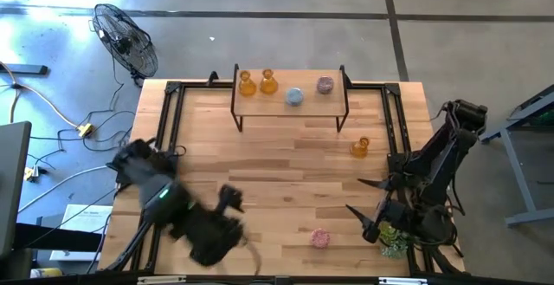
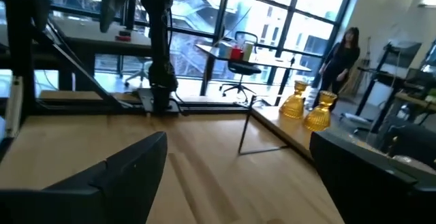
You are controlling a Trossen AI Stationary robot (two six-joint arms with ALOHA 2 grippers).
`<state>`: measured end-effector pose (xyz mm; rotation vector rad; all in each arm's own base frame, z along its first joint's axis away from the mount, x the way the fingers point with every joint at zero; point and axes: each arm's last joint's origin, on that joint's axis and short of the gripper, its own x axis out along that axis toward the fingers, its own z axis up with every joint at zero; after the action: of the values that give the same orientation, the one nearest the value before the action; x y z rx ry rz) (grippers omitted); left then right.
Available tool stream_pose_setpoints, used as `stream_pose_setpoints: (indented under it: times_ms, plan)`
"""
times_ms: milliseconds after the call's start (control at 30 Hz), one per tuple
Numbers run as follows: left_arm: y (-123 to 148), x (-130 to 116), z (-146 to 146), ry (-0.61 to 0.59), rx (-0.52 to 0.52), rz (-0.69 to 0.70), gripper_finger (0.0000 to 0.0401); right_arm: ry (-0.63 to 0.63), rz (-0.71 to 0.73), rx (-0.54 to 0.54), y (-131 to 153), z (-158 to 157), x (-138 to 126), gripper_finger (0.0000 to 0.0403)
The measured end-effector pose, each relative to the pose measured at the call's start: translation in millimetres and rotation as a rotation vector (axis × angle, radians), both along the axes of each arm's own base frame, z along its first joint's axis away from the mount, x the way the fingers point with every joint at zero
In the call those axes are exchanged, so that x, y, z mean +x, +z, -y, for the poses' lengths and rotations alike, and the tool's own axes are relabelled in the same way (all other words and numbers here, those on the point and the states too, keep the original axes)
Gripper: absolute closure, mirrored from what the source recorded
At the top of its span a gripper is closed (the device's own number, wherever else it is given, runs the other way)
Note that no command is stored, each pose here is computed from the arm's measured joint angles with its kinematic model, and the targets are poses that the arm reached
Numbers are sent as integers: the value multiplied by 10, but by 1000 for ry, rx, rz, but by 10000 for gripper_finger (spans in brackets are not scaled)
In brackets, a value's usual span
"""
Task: Pick & Place candle stick holders
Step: Put the orange candle holder on the shelf
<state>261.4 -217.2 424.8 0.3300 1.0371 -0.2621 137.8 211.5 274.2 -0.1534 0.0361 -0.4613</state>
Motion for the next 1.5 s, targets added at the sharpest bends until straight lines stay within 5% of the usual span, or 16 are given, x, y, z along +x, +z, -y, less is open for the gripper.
stream_pose_setpoints:
  times_ms: [300,533,1000,1500]
  plan:
    - [-281,-1071,935,162,177,487,2,7,42,84,-2,-9,-15,68]
    - [-832,-1566,1167,191,208,796,2,-105,41,73,61,160,211,69]
    - [-1439,-1149,887,428,210,884,2,-333,22,31,303,617,559,69]
    - [-2166,-670,256,769,35,1086,2,-435,53,66,509,926,575,96]
